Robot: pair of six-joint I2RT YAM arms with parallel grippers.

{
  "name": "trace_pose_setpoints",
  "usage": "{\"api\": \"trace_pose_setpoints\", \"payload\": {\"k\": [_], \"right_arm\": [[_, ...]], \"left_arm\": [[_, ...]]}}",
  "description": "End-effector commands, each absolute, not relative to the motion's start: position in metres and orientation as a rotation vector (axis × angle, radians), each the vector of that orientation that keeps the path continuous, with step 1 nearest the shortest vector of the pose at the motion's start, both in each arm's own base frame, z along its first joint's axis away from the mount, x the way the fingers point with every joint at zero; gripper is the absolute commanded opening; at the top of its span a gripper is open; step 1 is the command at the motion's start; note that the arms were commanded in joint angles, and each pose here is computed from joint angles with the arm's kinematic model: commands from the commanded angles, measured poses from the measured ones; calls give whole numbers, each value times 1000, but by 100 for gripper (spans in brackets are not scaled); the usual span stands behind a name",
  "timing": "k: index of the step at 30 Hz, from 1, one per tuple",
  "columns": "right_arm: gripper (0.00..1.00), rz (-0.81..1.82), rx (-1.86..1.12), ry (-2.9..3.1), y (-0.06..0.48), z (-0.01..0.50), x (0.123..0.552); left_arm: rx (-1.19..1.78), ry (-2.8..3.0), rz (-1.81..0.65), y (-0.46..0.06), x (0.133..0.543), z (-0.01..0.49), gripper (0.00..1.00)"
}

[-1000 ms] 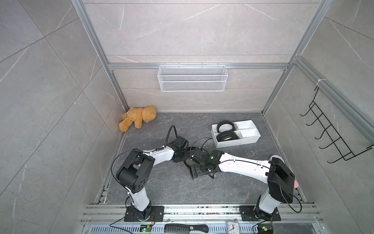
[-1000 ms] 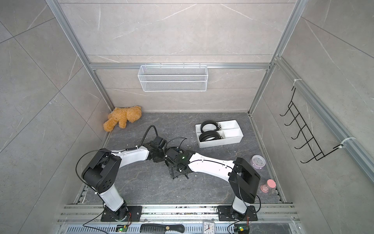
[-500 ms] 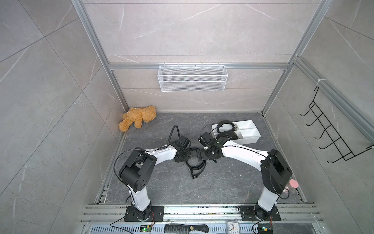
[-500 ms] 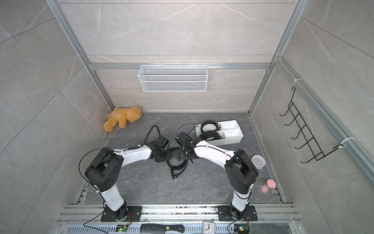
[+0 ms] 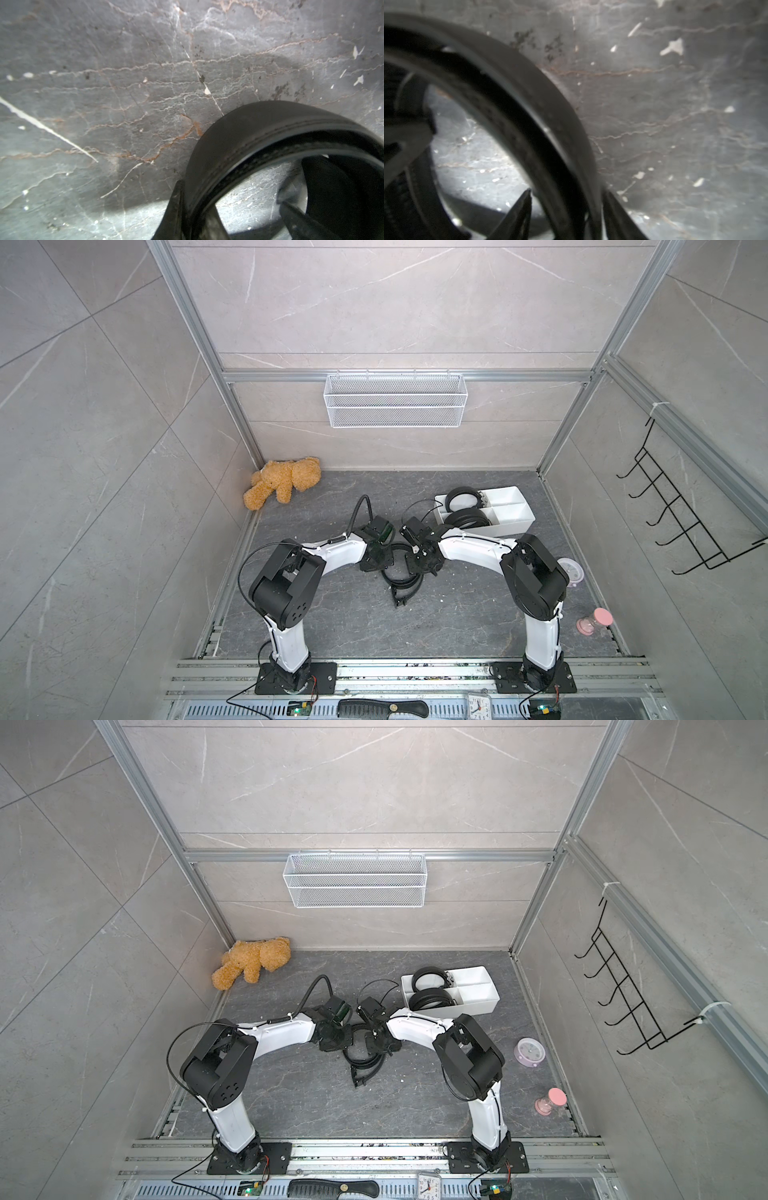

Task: Place the belts into the storage roll
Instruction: Roll the belt at the center of the board.

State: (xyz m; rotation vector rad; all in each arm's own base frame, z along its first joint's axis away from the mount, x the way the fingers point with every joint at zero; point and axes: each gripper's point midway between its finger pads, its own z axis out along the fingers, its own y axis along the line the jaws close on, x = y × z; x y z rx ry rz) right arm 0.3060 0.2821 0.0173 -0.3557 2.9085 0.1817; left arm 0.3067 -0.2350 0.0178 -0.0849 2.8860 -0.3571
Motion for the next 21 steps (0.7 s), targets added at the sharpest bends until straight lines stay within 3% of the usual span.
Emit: {"api": "trace_pose_setpoints", "payload": {"k": [1, 2, 5, 9, 12, 17, 21], "right_arm": [[42, 116, -331, 2999, 266, -5, 284], [37, 119, -327, 3003, 265, -6, 283], [31, 130, -307, 3016, 264, -9, 279], [20, 156, -267, 3031, 264, -11, 274], [18, 175, -236, 3037, 264, -13, 271], [16, 193, -201, 3046, 265, -14, 269], [16, 195, -185, 3045, 264, -13, 268]], "left_arm": [[-46, 3099, -176, -208, 257, -16, 2], [-47, 3096, -180, -208, 256, -14, 6], [-52, 3061, -208, -208, 258, -4, 22], [-61, 2976, -275, -212, 267, 24, 61], [-53, 2890, -341, -216, 274, 51, 84], [-19, 2782, -359, -207, 260, 89, 95], [-39, 2781, -370, -197, 236, 99, 95]]}}
